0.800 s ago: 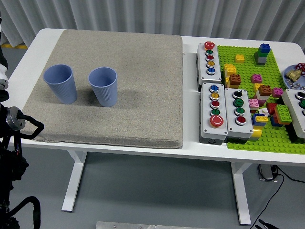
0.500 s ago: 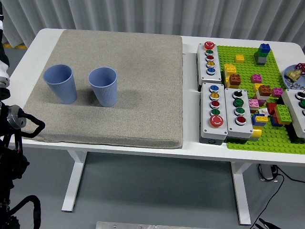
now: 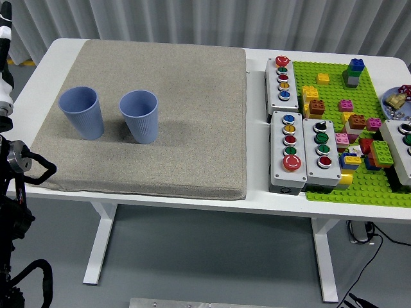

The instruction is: Pick cup pour cup place

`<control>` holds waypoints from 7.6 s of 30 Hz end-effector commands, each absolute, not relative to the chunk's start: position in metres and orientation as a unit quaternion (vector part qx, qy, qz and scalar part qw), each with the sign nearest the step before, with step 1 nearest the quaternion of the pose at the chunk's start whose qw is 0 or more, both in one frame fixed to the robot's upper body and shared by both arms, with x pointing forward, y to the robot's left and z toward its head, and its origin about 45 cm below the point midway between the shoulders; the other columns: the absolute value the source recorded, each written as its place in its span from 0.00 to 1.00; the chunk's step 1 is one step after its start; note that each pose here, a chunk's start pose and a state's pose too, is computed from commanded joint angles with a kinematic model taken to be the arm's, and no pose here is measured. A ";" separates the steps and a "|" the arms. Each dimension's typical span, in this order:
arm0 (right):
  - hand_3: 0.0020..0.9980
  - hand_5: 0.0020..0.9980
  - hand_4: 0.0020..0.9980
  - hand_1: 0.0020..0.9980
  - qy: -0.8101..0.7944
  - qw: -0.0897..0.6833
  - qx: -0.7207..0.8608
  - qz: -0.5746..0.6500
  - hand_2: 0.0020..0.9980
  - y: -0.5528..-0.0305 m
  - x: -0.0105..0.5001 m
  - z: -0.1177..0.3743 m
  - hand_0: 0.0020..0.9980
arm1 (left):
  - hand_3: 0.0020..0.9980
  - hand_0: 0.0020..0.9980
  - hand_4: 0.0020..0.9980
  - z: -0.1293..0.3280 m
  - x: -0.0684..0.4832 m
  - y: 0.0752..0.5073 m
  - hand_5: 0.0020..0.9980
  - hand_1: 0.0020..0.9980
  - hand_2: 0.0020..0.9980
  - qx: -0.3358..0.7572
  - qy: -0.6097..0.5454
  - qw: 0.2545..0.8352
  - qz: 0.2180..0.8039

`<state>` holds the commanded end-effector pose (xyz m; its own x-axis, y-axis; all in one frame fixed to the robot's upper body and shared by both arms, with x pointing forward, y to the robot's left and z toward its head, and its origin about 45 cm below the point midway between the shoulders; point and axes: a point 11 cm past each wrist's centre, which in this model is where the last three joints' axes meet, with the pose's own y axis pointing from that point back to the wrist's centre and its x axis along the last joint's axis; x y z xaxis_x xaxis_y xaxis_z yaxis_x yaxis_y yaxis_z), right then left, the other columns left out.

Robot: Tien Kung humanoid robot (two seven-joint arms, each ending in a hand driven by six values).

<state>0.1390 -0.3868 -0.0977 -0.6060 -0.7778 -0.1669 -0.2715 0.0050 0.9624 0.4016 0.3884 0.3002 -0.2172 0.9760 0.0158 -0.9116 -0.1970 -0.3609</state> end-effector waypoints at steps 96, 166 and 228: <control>0.61 0.30 0.18 0.68 -0.668 0.209 0.398 -0.592 0.71 -0.384 0.145 -0.096 0.76 | 1.00 0.99 0.90 0.184 0.357 0.382 0.31 0.98 1.00 0.112 -0.087 0.714 0.686; 0.61 0.31 0.17 0.68 -0.667 0.202 0.404 -0.592 0.71 -0.381 0.152 -0.094 0.76 | 1.00 0.89 0.89 0.164 0.374 0.368 0.34 0.89 1.00 0.115 -0.064 0.693 0.709; 0.61 0.30 0.18 0.68 -0.667 0.202 0.407 -0.591 0.71 -0.382 0.156 -0.093 0.76 | 0.77 0.62 0.81 0.165 0.376 0.366 0.23 0.68 0.91 0.113 -0.074 0.669 0.731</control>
<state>0.1557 -0.3817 -0.0929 -0.5875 -0.7809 -0.2123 -0.3044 -0.0297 0.9521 0.3758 0.3664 0.1648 -0.0798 0.9611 0.2643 -0.9947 -0.0941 0.0419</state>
